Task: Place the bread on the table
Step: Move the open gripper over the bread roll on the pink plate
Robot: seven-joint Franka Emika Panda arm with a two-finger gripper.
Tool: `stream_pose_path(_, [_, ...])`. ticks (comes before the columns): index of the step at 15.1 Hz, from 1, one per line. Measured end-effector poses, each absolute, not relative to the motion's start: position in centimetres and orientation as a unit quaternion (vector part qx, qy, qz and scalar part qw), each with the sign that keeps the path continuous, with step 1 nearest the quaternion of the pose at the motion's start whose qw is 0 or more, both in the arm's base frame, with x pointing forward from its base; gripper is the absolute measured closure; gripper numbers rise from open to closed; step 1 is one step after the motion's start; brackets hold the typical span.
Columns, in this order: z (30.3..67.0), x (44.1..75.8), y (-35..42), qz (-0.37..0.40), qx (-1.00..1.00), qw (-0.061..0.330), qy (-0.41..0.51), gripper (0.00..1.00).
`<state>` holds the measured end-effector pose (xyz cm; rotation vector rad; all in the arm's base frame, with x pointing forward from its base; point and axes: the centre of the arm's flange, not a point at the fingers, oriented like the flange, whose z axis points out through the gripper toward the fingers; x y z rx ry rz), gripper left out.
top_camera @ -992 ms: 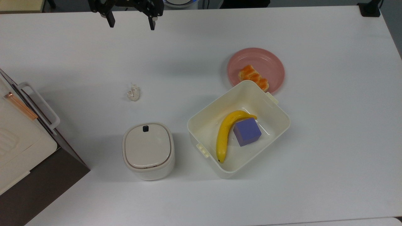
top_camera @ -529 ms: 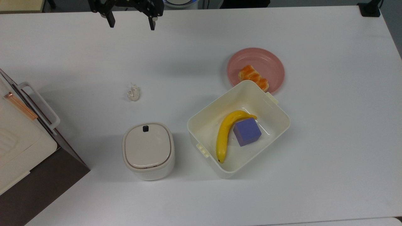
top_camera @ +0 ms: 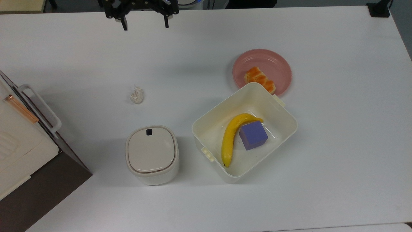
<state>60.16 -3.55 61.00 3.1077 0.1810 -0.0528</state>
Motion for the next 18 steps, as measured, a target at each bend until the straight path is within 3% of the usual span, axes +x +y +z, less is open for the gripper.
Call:
stream_pose_path(5, [55.9,59.7,2.4,-0.065,0.987,0.063,0.132,0.00])
stream_pose_path(8, [52.4,58.5,7.2,-0.051,0.981,0.088,0.165,0.00])
stream_pose_path(15, [46.2,55.1,16.4,0.017,0.982,0.131,0.136,0.00])
stream_pose_path(18, [45.4,53.7,20.1,0.029,0.983,0.133,0.124,0.00])
